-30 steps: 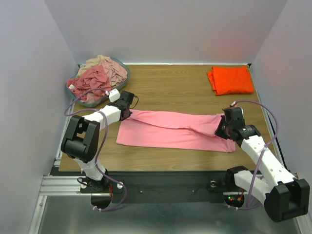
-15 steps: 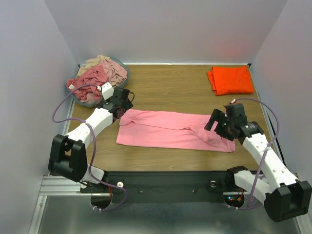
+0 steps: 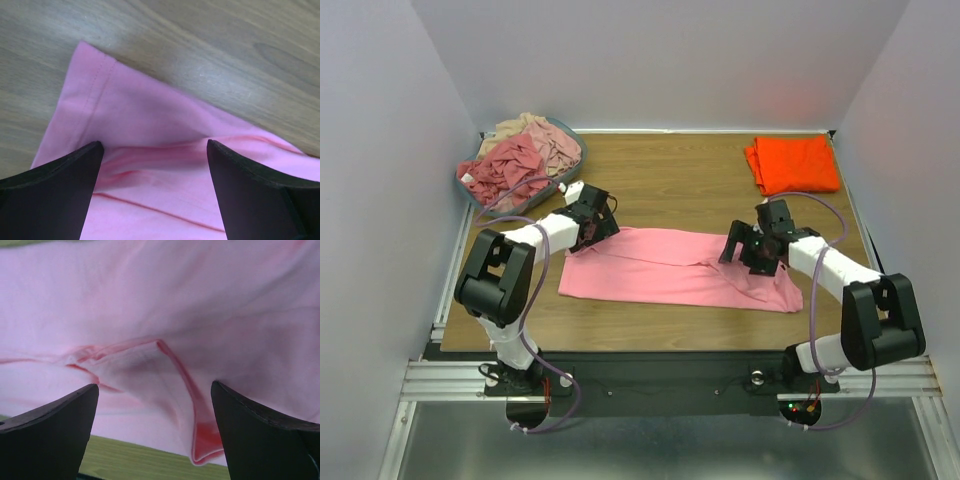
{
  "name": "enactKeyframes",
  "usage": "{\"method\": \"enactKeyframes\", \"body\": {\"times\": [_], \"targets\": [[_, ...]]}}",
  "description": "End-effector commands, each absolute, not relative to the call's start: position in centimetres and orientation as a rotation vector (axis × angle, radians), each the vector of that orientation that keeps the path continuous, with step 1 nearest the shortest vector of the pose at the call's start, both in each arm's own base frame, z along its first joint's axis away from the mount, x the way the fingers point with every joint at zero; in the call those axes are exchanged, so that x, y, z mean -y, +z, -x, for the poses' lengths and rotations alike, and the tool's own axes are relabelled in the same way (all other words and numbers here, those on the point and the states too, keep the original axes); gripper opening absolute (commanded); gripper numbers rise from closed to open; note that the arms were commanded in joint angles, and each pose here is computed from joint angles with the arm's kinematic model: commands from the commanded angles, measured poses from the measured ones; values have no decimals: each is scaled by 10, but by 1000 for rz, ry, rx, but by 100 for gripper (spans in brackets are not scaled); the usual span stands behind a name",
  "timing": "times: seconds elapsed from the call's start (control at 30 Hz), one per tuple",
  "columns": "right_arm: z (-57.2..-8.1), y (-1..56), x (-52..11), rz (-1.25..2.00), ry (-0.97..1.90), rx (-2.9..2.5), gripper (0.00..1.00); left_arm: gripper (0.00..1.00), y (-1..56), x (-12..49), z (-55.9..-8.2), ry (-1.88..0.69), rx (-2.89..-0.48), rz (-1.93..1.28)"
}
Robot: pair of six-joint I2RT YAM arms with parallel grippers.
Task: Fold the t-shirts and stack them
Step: Fold the tshirt
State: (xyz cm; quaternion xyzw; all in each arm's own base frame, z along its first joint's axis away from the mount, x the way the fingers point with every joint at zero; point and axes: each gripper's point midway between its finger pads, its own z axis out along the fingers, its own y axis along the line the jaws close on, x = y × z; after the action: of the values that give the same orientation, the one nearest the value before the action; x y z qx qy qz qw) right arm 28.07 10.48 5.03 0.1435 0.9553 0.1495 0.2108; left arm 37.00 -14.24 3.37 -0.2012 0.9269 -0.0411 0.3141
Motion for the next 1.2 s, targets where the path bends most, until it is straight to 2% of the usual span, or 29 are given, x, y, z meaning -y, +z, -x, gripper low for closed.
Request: {"method": "enactKeyframes", "body": {"times": [0.0, 0.2, 0.57, 0.77, 0.97, 1.17], "targets": [[-275, 55, -138, -194, 626, -2622, 100, 98, 32, 140, -373, -130, -2430, 536], [-235, 50, -154, -69, 780, -2651, 100, 98, 21, 109, -361, -52, -2436, 607], [-198, 91, -182, 69, 1115, -2495, 100, 98, 25, 97, -359, 6, -2424, 631], [-203, 91, -184, 88, 1120, -2482, 100, 98, 25, 89, -351, 45, -2425, 631], [-164, 62, -203, 142, 1162, -2625, 100, 98, 28, 85, -349, 57, -2417, 644], [-152, 46, -206, 143, 1090, -2656, 100, 98, 34, 86, -351, 42, -2405, 644]]}}
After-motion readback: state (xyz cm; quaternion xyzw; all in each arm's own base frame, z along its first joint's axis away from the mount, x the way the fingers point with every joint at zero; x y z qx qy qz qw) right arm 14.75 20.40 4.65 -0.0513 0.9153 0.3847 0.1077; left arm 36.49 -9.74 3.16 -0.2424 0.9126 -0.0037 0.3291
